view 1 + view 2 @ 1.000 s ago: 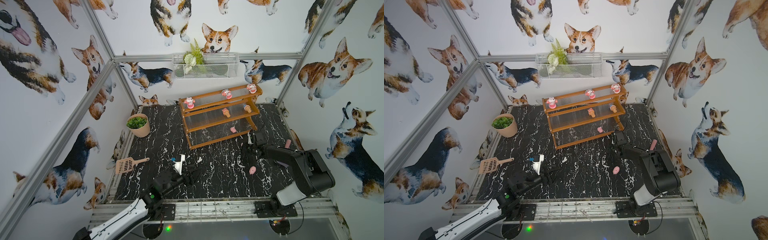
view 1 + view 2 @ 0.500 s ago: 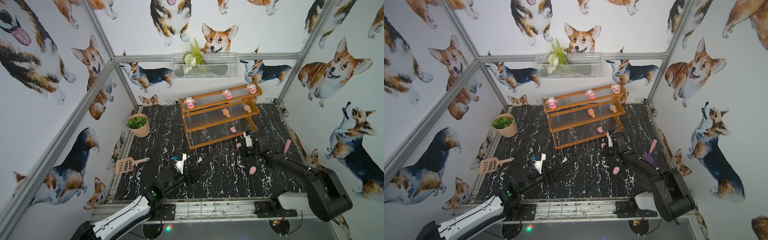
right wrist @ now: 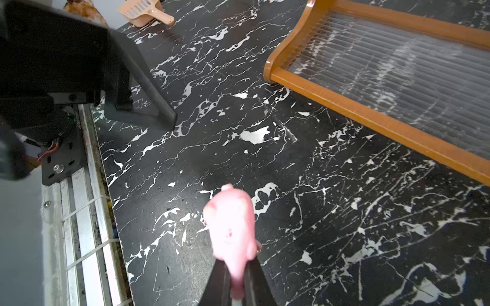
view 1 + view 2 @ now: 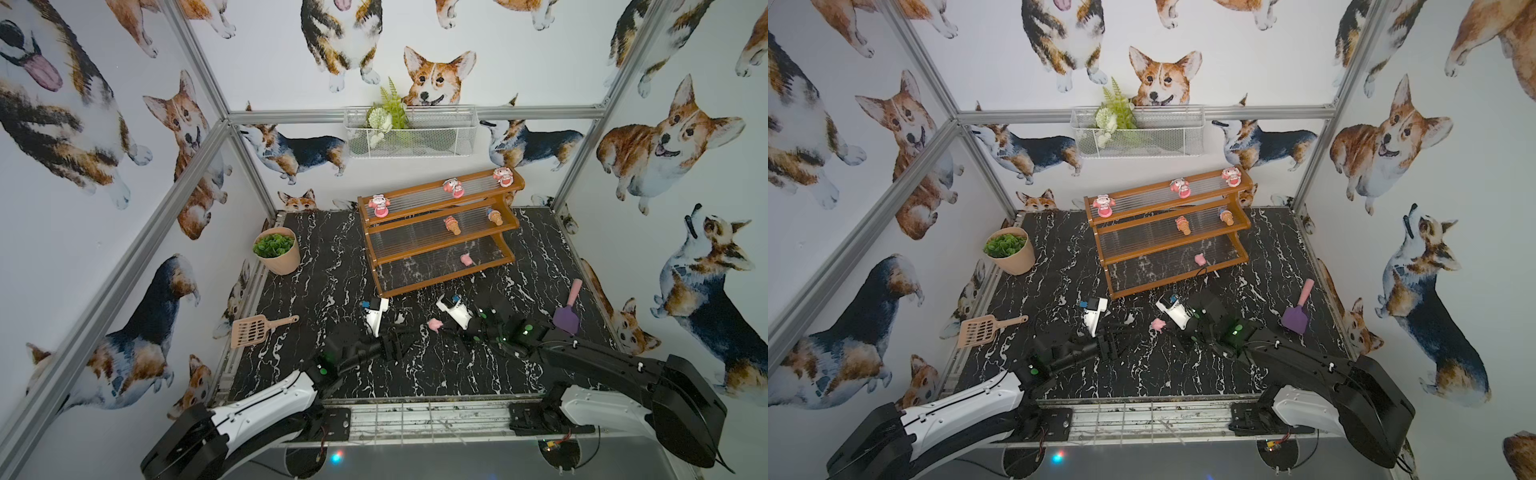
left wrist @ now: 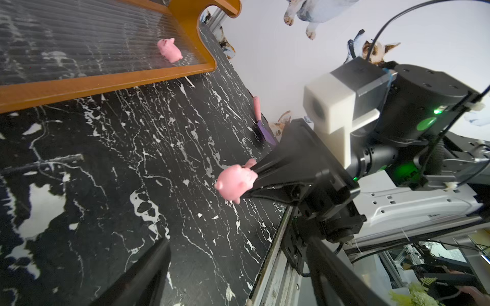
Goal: Organize plastic toys on shelves
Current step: Pick up the plastic toy at the center of the board, then place the plastic toy at the center of the board.
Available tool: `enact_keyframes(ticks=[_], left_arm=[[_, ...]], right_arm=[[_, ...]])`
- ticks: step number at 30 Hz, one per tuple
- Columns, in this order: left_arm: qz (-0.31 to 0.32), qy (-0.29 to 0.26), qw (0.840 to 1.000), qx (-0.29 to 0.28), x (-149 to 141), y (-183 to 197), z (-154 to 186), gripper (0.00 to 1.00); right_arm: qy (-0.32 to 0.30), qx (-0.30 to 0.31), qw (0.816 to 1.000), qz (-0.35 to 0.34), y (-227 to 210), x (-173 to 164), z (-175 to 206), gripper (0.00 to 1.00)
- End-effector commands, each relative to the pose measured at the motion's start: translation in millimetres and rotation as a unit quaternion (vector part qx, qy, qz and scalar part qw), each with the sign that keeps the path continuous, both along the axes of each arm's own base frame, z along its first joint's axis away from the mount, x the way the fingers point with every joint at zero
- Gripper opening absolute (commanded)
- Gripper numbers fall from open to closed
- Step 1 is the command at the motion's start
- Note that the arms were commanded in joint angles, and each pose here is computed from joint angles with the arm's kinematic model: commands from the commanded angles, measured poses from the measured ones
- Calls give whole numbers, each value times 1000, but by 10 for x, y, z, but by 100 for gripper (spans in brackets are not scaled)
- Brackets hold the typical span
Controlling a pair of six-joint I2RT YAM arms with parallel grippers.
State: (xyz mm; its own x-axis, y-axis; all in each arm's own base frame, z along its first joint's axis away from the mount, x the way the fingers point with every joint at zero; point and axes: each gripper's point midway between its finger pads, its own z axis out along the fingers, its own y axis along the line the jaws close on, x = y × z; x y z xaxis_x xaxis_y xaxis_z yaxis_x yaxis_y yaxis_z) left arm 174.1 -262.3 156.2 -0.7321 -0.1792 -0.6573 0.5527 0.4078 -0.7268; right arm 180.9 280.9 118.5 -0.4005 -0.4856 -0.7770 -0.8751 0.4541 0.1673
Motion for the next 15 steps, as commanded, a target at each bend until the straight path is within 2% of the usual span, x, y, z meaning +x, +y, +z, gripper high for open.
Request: enact_keyframes(ticks=[1,8,15], left_arm=[[-26,-10,1000,-10,-26,-84,113,82],[-42,3,999,-12,12,-211,124,78],[-64,12,998,-23,-12,-334,142,69]], right_arm=[[-13,-1,999,37,71,-111,42,13],[-30,15,998,51,127,-198,198,14],[-37,28,997,58,133,-258,277,14]])
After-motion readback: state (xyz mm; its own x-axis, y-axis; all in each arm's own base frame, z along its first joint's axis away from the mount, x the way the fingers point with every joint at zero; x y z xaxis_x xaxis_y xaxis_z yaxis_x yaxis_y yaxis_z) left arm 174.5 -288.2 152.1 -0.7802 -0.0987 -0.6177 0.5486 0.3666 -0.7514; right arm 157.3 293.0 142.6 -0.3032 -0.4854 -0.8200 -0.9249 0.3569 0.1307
